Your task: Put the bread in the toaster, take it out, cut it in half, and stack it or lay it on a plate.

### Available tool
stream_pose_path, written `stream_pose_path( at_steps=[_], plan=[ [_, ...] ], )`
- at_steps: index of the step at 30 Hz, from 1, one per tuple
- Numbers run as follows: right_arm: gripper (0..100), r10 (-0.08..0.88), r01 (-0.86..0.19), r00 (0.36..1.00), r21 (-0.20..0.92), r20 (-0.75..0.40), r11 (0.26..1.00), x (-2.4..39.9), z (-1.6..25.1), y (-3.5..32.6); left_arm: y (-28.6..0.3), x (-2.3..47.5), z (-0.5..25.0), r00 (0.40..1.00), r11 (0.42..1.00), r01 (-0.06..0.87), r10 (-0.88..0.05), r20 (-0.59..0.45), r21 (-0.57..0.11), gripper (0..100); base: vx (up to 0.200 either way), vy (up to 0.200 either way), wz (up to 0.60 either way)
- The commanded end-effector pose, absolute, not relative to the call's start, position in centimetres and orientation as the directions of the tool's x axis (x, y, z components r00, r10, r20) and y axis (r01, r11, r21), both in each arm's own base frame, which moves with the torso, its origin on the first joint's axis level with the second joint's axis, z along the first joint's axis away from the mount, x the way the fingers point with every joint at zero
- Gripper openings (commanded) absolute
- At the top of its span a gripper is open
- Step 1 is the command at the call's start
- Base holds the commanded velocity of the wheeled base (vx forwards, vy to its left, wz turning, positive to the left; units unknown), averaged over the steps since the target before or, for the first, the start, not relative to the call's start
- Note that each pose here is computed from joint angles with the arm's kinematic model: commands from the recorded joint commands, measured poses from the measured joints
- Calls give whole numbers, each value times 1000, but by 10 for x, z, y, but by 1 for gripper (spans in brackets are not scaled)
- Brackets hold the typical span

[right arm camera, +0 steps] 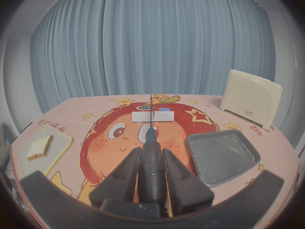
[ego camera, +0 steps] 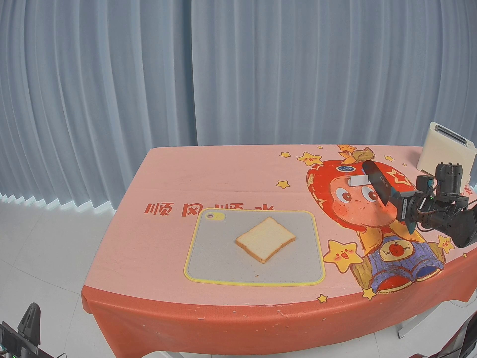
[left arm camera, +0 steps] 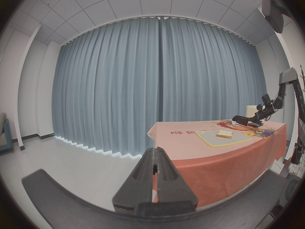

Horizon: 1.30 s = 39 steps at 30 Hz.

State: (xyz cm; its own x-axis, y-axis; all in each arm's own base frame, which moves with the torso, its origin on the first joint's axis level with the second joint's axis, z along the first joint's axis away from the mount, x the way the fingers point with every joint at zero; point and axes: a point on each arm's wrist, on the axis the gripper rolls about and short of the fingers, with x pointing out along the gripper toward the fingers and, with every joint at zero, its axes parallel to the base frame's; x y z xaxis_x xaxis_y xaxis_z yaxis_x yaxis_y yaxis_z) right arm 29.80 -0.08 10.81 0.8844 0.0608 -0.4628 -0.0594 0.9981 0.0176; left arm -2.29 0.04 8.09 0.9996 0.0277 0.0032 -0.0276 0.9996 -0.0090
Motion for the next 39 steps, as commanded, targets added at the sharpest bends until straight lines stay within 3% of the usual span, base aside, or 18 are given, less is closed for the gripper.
stream_pose_path(
  at_steps=[1, 9, 20, 30, 39],
  plan=[
    [0, 55, -54, 903, 16, -425, 998, 294, 120, -3, 0, -23, 76, 1000, 1000, -29, 29, 3, -9, 0, 0, 0, 0],
    [0, 76, -77, 926, 13, -370, 997, 283, 139, 4, 0, -23, 76, 1000, 1000, -29, 29, 2, -9, 0, 0, 0, 0],
    [0, 225, -233, 930, 8, -290, 972, 255, 164, 45, 0, -23, 76, 1000, 1000, -29, 29, 2, -9, 0, 0, 0, 0],
    [0, 396, -410, 870, 15, -294, 912, 223, 168, 84, 0, -23, 76, 1000, 1000, -28, 28, 3, -9, 0, 0, 0, 0],
    [0, 475, -496, 822, 13, -313, 868, 205, 160, 101, 0, -23, 76, 1000, 1000, -28, 28, 3, -9, 0, 0, 0, 0]
  ],
)
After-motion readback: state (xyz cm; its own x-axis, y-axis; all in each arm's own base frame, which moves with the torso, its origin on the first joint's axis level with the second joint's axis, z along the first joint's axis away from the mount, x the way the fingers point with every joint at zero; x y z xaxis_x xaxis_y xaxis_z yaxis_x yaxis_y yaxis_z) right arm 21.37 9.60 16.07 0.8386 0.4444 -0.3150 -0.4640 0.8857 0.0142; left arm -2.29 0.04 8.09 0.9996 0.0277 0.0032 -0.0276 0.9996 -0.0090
